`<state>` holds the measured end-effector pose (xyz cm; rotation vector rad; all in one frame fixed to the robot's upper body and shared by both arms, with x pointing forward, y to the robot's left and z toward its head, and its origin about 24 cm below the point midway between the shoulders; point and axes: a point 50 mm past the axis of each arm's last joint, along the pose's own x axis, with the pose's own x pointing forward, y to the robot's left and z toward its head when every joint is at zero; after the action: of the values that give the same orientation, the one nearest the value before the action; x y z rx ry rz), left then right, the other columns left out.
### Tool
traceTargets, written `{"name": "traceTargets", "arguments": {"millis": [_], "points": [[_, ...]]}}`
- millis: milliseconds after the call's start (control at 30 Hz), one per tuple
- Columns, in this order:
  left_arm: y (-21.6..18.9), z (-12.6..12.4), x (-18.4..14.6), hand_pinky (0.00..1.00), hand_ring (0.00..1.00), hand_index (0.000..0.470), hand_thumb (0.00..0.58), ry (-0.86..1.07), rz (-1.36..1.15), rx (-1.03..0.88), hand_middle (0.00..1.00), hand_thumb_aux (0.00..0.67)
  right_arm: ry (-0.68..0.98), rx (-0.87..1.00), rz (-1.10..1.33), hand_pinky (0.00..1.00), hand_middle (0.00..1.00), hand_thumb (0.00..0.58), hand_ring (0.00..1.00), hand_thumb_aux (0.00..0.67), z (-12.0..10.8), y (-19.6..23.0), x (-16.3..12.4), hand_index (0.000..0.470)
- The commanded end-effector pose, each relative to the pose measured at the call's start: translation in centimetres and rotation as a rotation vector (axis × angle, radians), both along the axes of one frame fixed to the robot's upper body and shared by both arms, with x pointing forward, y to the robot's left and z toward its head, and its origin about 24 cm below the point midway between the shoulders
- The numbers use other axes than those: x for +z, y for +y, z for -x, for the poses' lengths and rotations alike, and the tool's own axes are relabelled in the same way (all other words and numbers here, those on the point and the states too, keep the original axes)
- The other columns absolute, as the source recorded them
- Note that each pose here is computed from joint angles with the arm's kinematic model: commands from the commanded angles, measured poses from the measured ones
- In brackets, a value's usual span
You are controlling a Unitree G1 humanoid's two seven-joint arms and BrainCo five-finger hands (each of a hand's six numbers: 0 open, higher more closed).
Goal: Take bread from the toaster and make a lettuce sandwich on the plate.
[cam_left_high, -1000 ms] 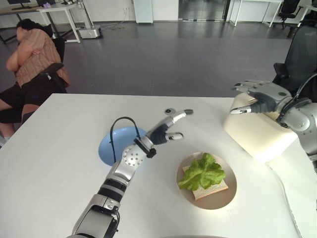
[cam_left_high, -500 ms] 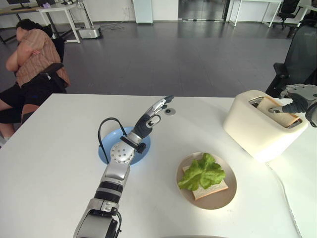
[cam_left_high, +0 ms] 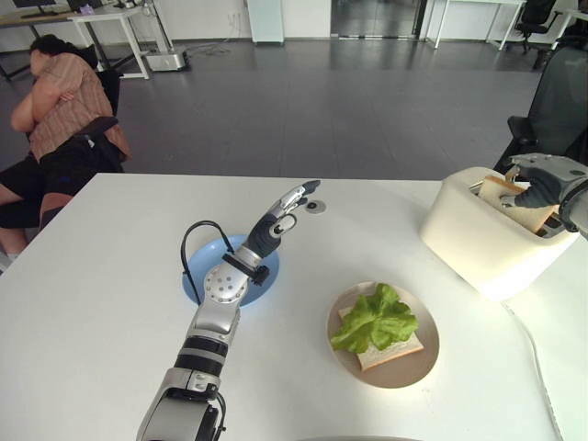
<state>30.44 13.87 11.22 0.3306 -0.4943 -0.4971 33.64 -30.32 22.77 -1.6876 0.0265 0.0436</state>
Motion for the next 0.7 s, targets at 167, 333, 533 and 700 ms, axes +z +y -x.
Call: {"name": "traceTargets", "arguments": {"millis": [167,333,533,700], "points": [[0.3,0.1,0.1,0.00,0.00,0.000,0.000,0.000,-0.017,-0.003,0.00,0.000,-0.239,0.435,-0.234,0.00,0.00,0.580,0.00,0.670,1.7,6.4,7.1,0.470],[0.4,0.2,0.3,0.00,0.00,0.000,0.000,-0.015,-0.005,0.002,0.00,0.000,0.283,0.767,-0.298,0.00,0.00,0.580,0.00,0.670,3.9,11.3,3.1,0.470],[0.6,0.3,0.5,0.00,0.00,0.000,0.000,-0.021,-0.004,0.003,0.00,0.000,0.801,0.822,-0.308,0.00,0.00,0.580,0.00,0.670,4.7,13.0,-2.2,0.470],[0.6,0.4,0.6,0.00,0.00,0.000,0.000,-0.023,-0.001,0.001,0.00,0.000,0.912,0.861,-0.321,0.00,0.00,0.580,0.00,0.670,4.3,14.5,-5.4,0.470]]}}
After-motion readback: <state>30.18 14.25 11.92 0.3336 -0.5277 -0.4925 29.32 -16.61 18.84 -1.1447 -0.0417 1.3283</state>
